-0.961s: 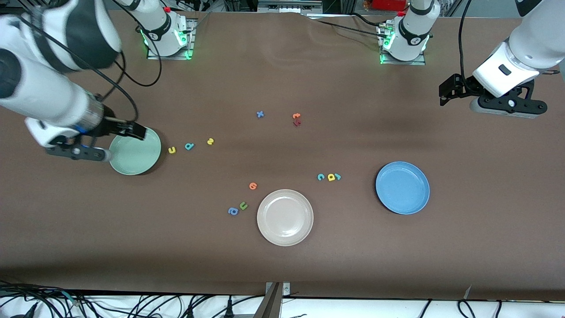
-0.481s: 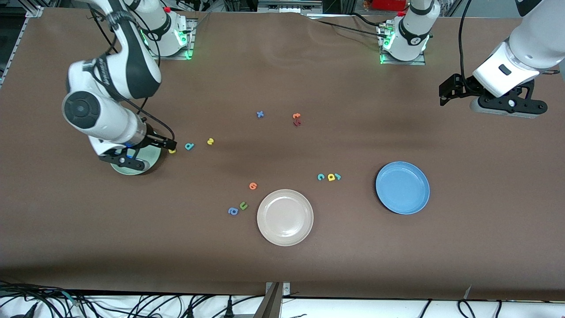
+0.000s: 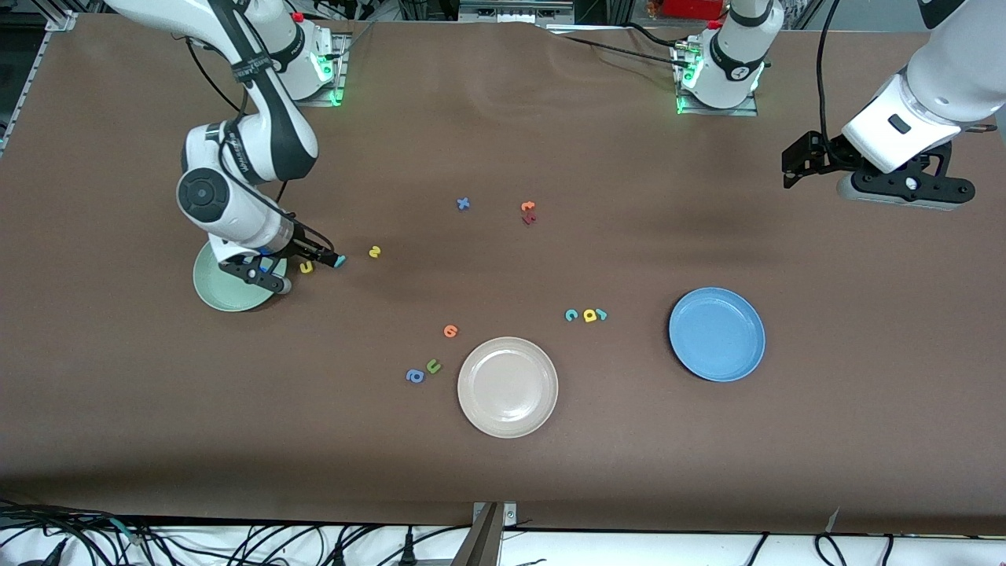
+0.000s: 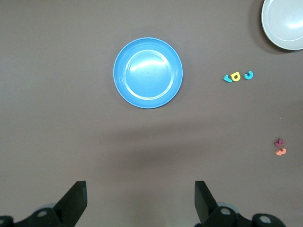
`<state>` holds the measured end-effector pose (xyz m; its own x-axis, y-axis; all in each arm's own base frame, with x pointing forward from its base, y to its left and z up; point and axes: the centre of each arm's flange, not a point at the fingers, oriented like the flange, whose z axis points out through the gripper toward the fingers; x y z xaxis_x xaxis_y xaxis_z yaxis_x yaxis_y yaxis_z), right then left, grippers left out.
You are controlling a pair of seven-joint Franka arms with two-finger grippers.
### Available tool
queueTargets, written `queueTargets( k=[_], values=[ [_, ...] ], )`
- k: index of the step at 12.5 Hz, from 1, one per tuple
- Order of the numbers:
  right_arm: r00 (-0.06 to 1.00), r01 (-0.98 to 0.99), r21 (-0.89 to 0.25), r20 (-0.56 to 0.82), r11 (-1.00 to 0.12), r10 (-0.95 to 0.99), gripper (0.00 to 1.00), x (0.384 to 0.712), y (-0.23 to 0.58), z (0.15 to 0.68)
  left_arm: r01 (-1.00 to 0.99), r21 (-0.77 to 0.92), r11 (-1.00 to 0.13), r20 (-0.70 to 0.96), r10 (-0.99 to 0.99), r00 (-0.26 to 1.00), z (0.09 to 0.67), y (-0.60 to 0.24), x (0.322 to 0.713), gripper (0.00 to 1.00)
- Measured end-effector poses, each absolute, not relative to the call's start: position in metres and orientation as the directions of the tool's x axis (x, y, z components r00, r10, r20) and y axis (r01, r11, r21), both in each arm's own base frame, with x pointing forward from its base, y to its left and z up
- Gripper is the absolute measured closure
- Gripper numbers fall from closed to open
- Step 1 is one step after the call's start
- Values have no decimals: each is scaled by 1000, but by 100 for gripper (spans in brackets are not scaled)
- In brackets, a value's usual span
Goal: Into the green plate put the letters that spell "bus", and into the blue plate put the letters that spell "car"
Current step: 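Reach the right gripper down and grasp the teal letter p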
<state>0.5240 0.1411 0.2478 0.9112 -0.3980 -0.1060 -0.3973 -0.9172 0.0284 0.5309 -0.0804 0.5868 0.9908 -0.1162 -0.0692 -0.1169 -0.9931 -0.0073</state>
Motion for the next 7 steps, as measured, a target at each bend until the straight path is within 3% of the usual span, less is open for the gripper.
queueTargets(
  k=[7],
  values=[
    [883,-470,-27,-39,-882,-468,4,511,156,198,-117,-7,-993,-70,-116,991,587,-80,531,0]
  ],
)
